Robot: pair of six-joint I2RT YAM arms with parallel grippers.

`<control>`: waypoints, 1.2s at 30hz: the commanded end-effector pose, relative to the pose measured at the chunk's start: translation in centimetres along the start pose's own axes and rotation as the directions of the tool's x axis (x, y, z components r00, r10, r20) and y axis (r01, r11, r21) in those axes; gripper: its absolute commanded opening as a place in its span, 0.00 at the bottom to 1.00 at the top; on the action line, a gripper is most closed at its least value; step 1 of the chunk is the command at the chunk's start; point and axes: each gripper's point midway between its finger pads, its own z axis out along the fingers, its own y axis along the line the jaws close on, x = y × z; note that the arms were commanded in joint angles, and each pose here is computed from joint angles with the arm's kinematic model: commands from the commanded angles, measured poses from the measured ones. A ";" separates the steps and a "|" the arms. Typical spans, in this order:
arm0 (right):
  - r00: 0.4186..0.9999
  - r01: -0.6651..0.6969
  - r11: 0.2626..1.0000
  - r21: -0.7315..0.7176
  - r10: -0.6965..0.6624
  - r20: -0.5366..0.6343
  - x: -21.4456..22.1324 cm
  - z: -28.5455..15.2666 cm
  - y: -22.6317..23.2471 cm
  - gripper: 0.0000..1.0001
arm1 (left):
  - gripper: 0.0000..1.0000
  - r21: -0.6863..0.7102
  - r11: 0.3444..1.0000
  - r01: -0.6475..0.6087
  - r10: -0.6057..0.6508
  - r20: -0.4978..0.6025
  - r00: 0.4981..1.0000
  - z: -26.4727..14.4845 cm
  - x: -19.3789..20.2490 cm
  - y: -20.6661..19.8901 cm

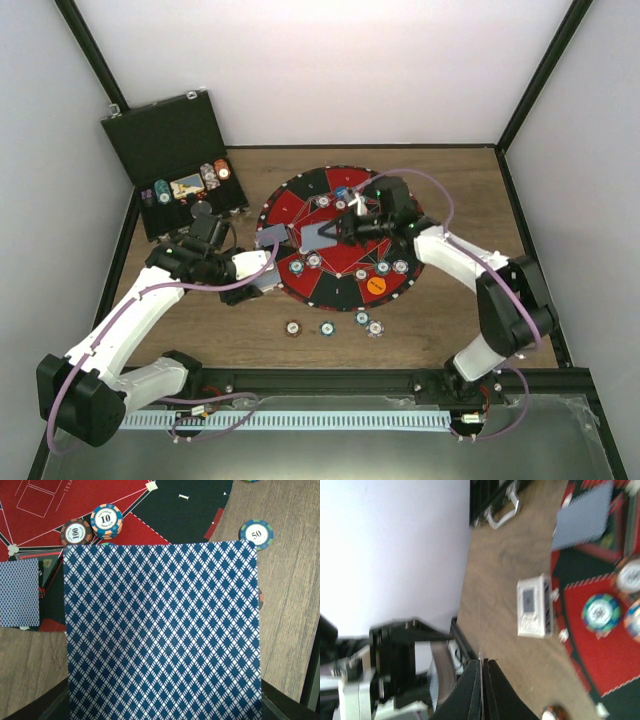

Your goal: Distribute texas hold em gaming equipment

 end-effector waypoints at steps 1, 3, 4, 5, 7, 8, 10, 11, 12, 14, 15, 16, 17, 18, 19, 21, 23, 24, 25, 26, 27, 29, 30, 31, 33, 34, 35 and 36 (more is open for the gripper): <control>0.996 0.064 0.997 0.046 -0.067 0.063 -5.9 -1.8 -1.1 0.03 | 0.15 -0.012 1.000 -0.018 0.018 0.030 0.999 -0.6 -0.6 0.1; 0.994 0.057 0.994 0.095 -0.066 0.090 -8.8 -2.0 -3.2 0.03 | 0.15 -0.004 1.000 -0.013 0.013 0.036 0.999 -0.7 -0.7 -0.1; 0.992 0.059 0.991 0.119 -0.071 0.102 -10.4 -1.9 -4.1 0.03 | 0.15 0.001 1.000 -0.010 0.010 0.035 0.999 -0.7 -0.6 -0.3; 0.992 0.046 0.987 0.152 -0.063 0.110 -11.8 -1.8 -5.5 0.03 | 0.15 0.005 1.000 -0.006 0.006 0.035 0.999 -0.7 -0.6 -0.3; 0.990 0.037 0.978 0.207 -0.065 0.129 -14.7 -1.4 -7.8 0.03 | 0.15 0.008 1.000 -0.001 0.001 0.035 0.999 -0.7 -0.6 -0.5; 0.990 0.031 0.973 0.227 -0.062 0.130 -15.9 -1.0 -8.9 0.03 | 0.15 0.008 1.000 -0.001 0.001 0.037 0.999 -0.8 -0.6 -0.5; 0.988 0.026 0.964 0.266 -0.065 0.139 -18.4 -0.4 -10.8 0.03 | 0.15 0.012 1.000 0.004 -0.004 0.039 0.999 -0.9 -0.7 -0.5; 0.987 0.026 0.957 0.289 -0.071 0.147 -19.5 -0.1 -11.7 0.03 | 0.15 0.014 1.000 0.004 -0.005 0.041 0.999 -1.0 -0.8 -0.6; 0.987 0.012 0.949 0.316 -0.062 0.148 -20.4 0.4 -13.4 0.03 | 0.15 0.017 1.000 0.006 -0.007 0.042 0.999 -1.1 -0.8 -0.7; 0.985 0.010 0.939 0.344 -0.069 0.160 -22.3 0.9 -14.8 0.04 | 0.15 0.016 1.000 0.010 -0.011 0.043 0.999 -1.3 -0.9 -0.7; 0.985 0.001 0.936 0.352 -0.062 0.163 -22.9 1.1 -15.6 0.04 | 0.15 0.016 1.000 0.010 -0.010 0.045 0.999 -1.4 -1.0 -0.7; 0.983 -0.003 0.934 0.357 -0.063 0.174 -23.8 1.1 -16.1 0.04 | 0.15 0.016 1.000 0.010 -0.011 0.045 0.999 -1.4 -1.0 -0.8; 0.981 -0.006 0.932 0.362 -0.065 0.185 -24.5 1.1 -16.6 0.04 | 0.15 0.016 1.000 0.012 -0.013 0.045 0.999 -1.5 -0.9 -0.8; 0.979 -0.012 0.931 0.365 -0.064 0.194 -25.2 1.3 -17.4 0.04 | 0.15 0.017 1.000 0.012 -0.013 0.044 0.999 -1.5 -0.9 -0.9; 0.979 -0.026 0.928 0.371 -0.050 0.195 -25.2 1.5 -18.5 0.04 | 0.15 0.017 1.000 0.012 -0.013 0.042 0.999 -1.5 -0.8 -0.9; 0.979 -0.043 0.926 0.374 -0.036 0.203 -25.5 1.5 -19.6 0.05 | 0.15 0.015 1.000 0.011 -0.011 0.037 0.999 -1.5 -0.7 -0.8; 0.977 -0.055 0.922 0.384 -0.030 0.212 -25.8 1.0 -20.3 0.10 | 0.15 0.013 1.000 0.010 -0.010 0.035 0.999 -1.4 -0.7 -0.8; 0.976 -0.056 0.918 0.392 -0.031 0.214 -25.8 0.9 -20.5 0.14 | 0.15 0.012 1.000 0.009 -0.009 0.035 0.999 -1.4 -0.7 -0.8; 0.975 -0.051 0.915 0.401 -0.041 0.219 -26.0 0.5 -20.4 0.19 | 0.15 0.012 1.000 0.010 -0.011 0.036 0.999 -1.4 -0.7 -0.8; 0.974 -0.045 0.910 0.411 -0.052 0.222 -26.1 0.2 -20.3 0.22 | 0.15 0.014 1.000 0.011 -0.011 0.036 0.999 -1.4 -0.7 -0.8; 0.972 -0.039 0.905 0.423 -0.064 0.226 -26.3 -0.2 -20.1 0.23 | 0.15 0.014 1.000 0.010 -0.011 0.037 0.999 -1.4 -0.8 -0.8; 0.967 -0.024 0.893 0.449 -0.093 0.238 -26.7 -1.2 -19.2 0.28 | 0.15 0.014 1.000 0.015 -0.015 0.039 0.999 -1.4 -0.8 -0.8; 0.965 -0.019 0.887 0.462 -0.105 0.241 -26.9 -1.7 -18.8 0.30 | 0.15 0.013 1.000 0.016 -0.016 0.041 0.999 -1.4 -0.9 -0.8; 0.963 -0.018 0.878 0.478 -0.112 0.244 -26.9 -2.2 -18.7 0.32 | 0.15 0.014 1.000 0.016 -0.016 0.043 0.999 -1.4 -0.9 -0.8; 0.953 0.001 0.861 0.509 -0.155 0.260 -27.5 -3.9 -16.7 0.43 | 0.15 0.014 1.000 0.018 -0.018 0.042 0.999 -1.3 -0.8 -0.8; 0.949 0.005 0.851 0.525 -0.169 0.265 -27.5 -4.5 -16.2 0.46 | 0.15 0.013 1.000 0.019 -0.019 0.043 0.999 -1.3 -0.8 -0.8; 0.944 0.010 0.840 0.542 -0.186 0.272 -27.6 -5.2 -15.6 0.48 | 0.16 0.014 1.000 0.021 -0.021 0.044 0.999 -1.3 -0.8 -0.8; 0.940 0.018 0.835 0.550 -0.202 0.275 -27.5 -5.8 -14.8 0.51 | 0.16 0.014 1.000 0.021 -0.022 0.045 0.999 -1.3 -0.8 -0.8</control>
